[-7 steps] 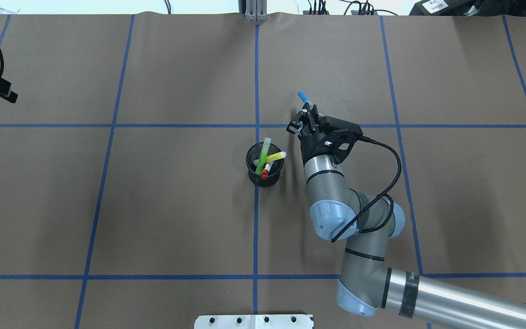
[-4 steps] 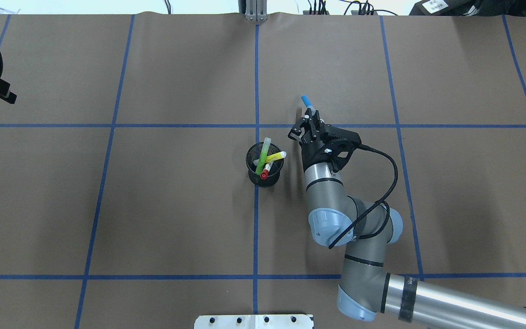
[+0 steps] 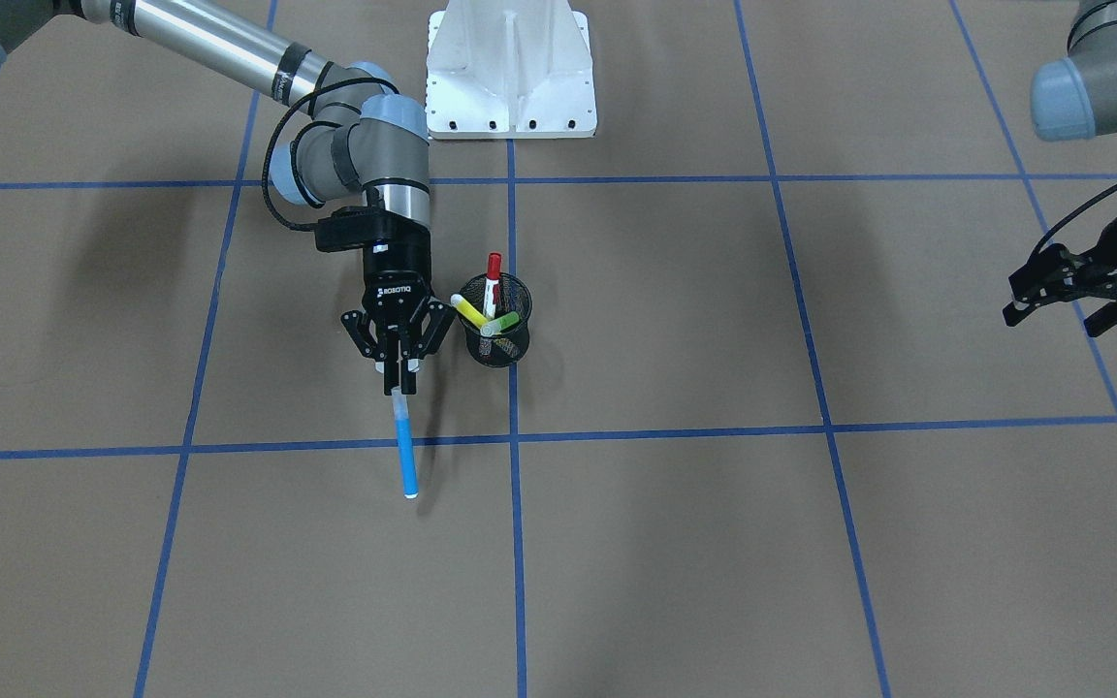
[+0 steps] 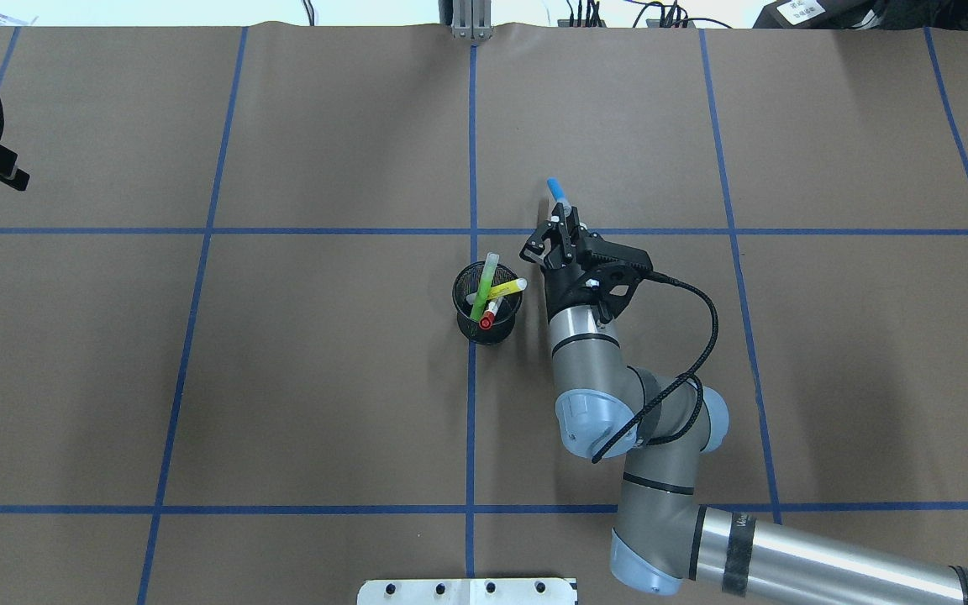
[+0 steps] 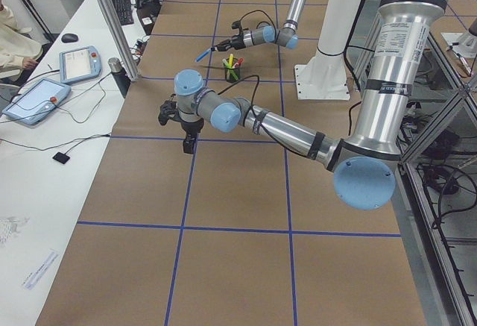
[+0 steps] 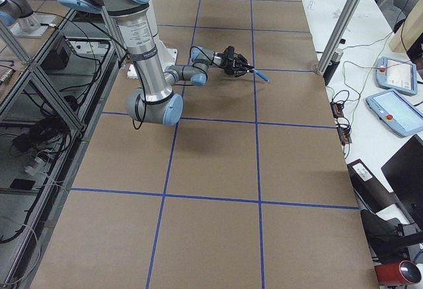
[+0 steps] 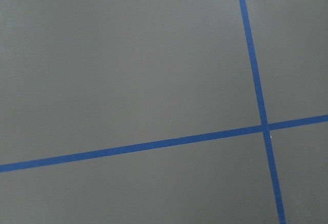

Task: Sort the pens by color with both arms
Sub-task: 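Lower the blue marker back into the cup with the right gripper, then open the right gripper and withdraw it while the left arm moves in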

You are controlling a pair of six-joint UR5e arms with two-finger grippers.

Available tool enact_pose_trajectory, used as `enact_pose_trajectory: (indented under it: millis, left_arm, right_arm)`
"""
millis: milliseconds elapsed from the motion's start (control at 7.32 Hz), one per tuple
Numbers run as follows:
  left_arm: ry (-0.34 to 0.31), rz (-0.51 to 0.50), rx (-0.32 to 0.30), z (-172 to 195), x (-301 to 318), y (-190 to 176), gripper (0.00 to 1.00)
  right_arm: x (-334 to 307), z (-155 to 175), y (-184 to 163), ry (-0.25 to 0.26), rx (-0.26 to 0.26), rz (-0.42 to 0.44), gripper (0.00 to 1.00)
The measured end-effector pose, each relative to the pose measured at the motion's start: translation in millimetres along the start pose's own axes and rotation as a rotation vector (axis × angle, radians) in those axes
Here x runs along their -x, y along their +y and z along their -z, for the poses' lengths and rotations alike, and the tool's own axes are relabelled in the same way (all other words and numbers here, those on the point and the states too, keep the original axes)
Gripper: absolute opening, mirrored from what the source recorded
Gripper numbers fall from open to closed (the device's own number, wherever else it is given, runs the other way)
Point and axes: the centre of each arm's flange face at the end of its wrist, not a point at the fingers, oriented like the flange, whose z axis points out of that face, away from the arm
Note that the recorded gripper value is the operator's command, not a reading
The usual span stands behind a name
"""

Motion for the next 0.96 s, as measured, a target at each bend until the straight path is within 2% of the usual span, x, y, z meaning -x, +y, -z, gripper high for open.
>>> enact_pose_trajectory:
  millis: [273, 546, 956]
  left_arm:
    - [0.0, 0.0, 0.0, 0.1, 0.0, 0.0, 1.0]
    - [0.002, -0.004, -0.003, 1.1, -2.6, -2.0, 1.0]
    - [0.006, -0.005, -0.011, 4.2, -9.9, -9.2, 1.0]
  right_arm:
    - [4.8, 1.4, -3.2, -0.008, 0.01, 0.005, 1.0]
    - [17.8, 0.3, -21.2, -0.034, 0.051, 0.022, 1.0]
    - [30.7, -23.8, -83.1, -0.099, 0.199, 0.043, 1.0]
